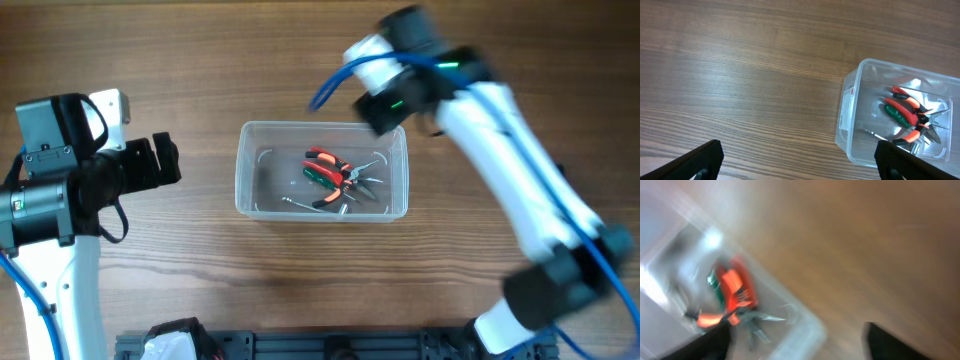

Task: Pack container
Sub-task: 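Drop the orange-black pliers into the container, then grasp the black-red screwdriver with the right gripper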

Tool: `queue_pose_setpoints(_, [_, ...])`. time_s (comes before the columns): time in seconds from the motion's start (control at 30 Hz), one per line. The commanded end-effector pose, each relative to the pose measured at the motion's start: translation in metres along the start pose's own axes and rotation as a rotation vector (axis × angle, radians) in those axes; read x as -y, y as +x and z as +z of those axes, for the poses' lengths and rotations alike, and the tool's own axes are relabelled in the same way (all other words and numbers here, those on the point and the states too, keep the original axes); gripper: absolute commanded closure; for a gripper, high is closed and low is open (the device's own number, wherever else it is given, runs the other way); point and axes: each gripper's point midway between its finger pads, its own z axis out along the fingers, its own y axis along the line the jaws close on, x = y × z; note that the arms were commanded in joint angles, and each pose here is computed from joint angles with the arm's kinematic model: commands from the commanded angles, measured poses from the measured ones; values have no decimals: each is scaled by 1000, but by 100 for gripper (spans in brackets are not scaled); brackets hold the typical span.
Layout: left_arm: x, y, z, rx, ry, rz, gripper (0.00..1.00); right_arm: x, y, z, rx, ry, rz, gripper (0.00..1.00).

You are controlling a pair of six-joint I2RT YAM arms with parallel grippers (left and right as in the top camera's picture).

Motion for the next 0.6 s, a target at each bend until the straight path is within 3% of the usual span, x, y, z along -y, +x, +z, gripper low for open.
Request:
queue_pose_setpoints(0.0, [4,2,3,-9,21,0,0,117,40,-75,88,253,473,0])
queue_pose_setpoints(0.1, [4,2,3,-9,21,0,0,193,116,-91,-3,382,660,0])
queue_pose_setpoints(0.2, [4,2,3,-9,21,0,0,238,208,-75,-147,429,839,0])
queue_pose_setpoints(0.37, [4,2,3,-9,21,0,0,244,303,-12,-265,375,979,0])
queue_pose_setpoints(0.57, [4,2,3,-9,22,0,0,213,347,55,-325,275,1018,0])
